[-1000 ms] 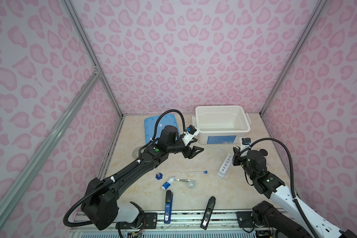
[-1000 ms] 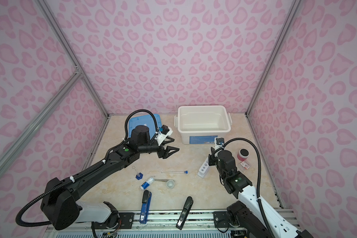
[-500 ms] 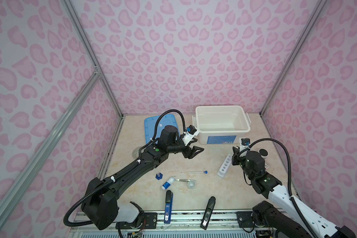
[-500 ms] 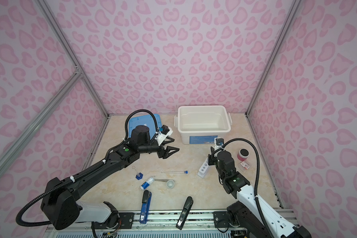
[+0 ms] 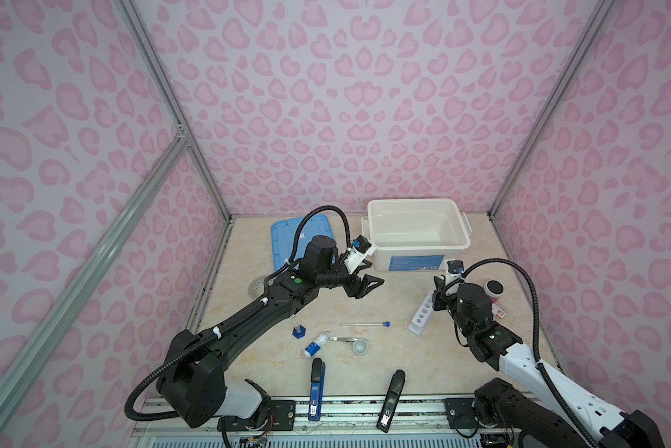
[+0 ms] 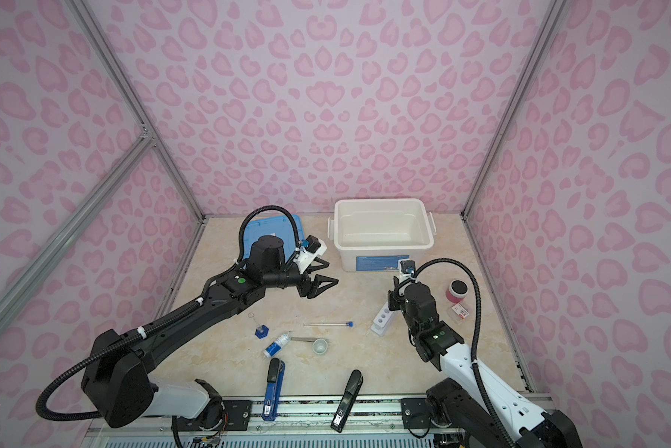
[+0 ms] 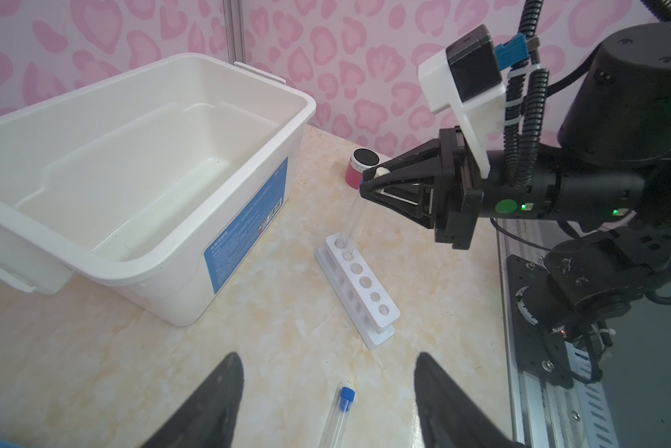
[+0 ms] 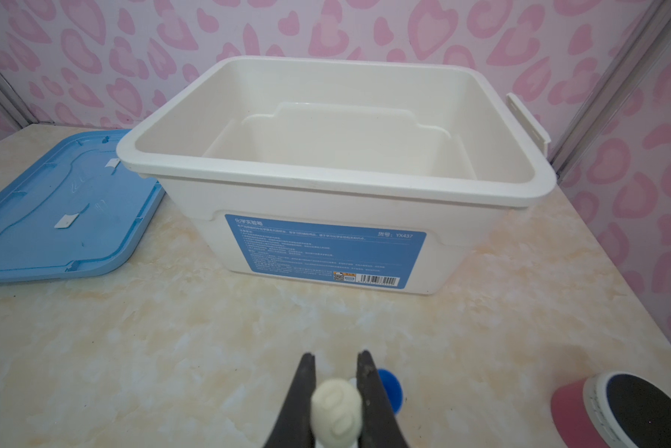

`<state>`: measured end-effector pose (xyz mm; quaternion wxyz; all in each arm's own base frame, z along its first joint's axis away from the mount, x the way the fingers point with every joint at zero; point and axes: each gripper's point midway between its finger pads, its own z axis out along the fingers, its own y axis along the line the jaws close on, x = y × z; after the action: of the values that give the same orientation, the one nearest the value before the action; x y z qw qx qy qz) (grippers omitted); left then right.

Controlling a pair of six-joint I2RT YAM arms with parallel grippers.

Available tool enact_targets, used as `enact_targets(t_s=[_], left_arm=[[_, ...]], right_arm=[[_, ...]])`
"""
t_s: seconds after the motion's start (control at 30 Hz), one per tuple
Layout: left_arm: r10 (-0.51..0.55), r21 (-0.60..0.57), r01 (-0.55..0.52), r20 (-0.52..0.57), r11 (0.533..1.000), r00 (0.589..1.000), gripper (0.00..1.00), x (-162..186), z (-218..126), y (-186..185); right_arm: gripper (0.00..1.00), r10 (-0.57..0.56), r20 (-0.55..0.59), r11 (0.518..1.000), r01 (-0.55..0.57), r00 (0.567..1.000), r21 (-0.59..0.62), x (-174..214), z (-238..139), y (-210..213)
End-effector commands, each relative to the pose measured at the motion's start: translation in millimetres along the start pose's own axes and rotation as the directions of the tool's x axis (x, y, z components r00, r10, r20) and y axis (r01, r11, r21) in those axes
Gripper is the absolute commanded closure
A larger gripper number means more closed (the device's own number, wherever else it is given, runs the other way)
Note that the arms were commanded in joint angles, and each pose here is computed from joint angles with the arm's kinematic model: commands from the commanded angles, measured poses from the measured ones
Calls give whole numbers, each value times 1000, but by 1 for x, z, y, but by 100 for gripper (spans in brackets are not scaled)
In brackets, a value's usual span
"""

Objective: Organize the chemistry lab equipment
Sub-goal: 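Lower the tube into the hole beside the blue-capped tube, open right gripper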

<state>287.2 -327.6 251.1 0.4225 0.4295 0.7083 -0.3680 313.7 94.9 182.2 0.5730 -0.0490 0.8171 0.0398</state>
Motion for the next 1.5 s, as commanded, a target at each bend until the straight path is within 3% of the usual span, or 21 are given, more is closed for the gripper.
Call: enact_targets(t_s=[0.0,1.07,1.47], left_arm=[[26,5,-26,29,1000,999,28,-10,1,1],[14,8,-14,11,1000,1000,29,-2,5,3],[29,-2,-29,-42,1000,999,29,8,1,4]], right_arm=[[87,-4,7,1000,4,1000,9,4,2,-1],[79,0,-38,1000,0,999,4,27,9,0],[76,9,-8,999,-10,1000,-43,-10,-6,7]])
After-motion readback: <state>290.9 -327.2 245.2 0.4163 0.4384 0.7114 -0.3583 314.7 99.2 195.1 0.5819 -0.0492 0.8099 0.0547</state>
